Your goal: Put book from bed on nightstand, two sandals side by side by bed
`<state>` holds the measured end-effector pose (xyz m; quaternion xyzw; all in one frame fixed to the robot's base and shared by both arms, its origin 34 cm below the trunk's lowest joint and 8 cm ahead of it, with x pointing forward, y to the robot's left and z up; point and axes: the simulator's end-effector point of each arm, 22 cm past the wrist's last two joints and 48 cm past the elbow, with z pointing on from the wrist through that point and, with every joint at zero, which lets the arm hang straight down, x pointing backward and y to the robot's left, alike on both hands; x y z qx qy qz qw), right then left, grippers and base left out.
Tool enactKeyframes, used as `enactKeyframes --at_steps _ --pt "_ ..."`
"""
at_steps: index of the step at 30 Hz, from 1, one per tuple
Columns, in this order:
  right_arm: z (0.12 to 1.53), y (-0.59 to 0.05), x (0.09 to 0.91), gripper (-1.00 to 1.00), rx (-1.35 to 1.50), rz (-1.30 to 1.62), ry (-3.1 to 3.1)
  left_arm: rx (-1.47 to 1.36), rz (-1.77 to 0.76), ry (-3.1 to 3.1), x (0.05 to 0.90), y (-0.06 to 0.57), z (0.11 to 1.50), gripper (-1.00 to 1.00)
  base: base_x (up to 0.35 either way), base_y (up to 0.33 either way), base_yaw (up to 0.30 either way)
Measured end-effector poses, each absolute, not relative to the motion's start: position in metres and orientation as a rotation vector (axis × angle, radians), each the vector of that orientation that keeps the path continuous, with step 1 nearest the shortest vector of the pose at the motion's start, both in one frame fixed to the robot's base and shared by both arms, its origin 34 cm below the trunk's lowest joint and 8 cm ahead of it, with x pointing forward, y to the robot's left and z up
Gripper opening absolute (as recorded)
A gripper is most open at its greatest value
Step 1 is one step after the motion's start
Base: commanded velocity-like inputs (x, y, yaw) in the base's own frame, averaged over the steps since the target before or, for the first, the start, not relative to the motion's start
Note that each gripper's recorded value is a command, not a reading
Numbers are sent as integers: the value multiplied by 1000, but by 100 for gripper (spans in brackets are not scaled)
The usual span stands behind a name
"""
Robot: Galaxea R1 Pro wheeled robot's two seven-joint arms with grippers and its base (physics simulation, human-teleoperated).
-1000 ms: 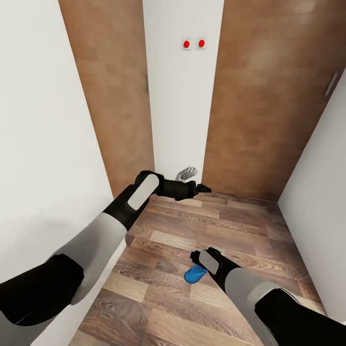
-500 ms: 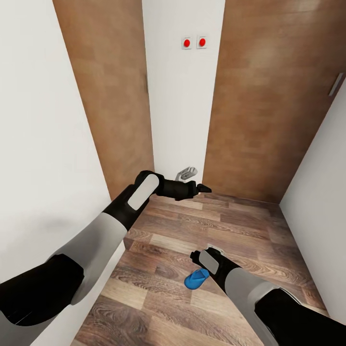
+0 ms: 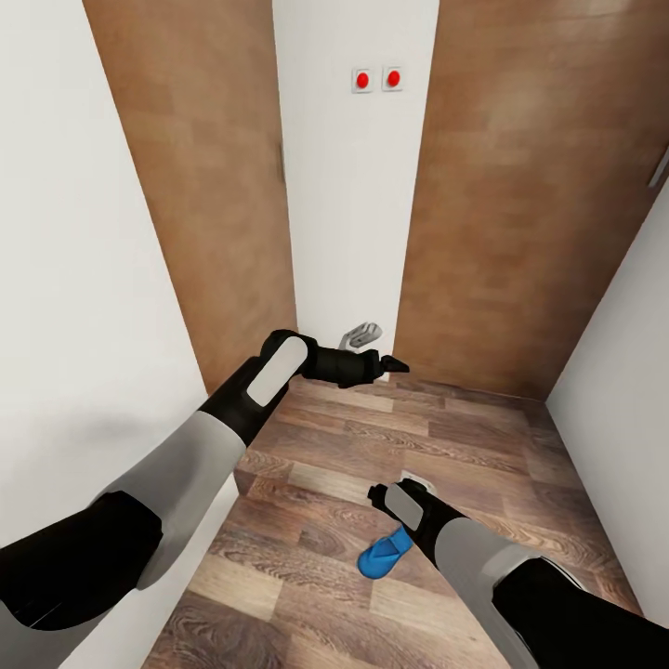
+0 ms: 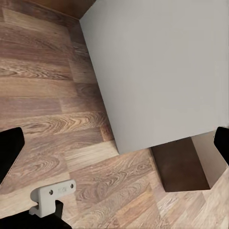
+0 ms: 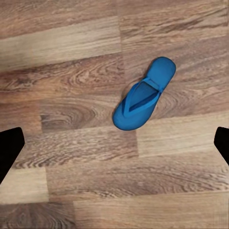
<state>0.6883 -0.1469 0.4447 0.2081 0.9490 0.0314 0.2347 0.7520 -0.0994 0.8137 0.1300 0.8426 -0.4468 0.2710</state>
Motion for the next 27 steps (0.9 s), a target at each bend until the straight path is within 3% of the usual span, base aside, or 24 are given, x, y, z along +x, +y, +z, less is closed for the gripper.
enactKeyframes --at_steps 27 --pt "441 -146 689 100 574 83 2595 352 -1205 2270 751 -100 809 100 26 0 0"
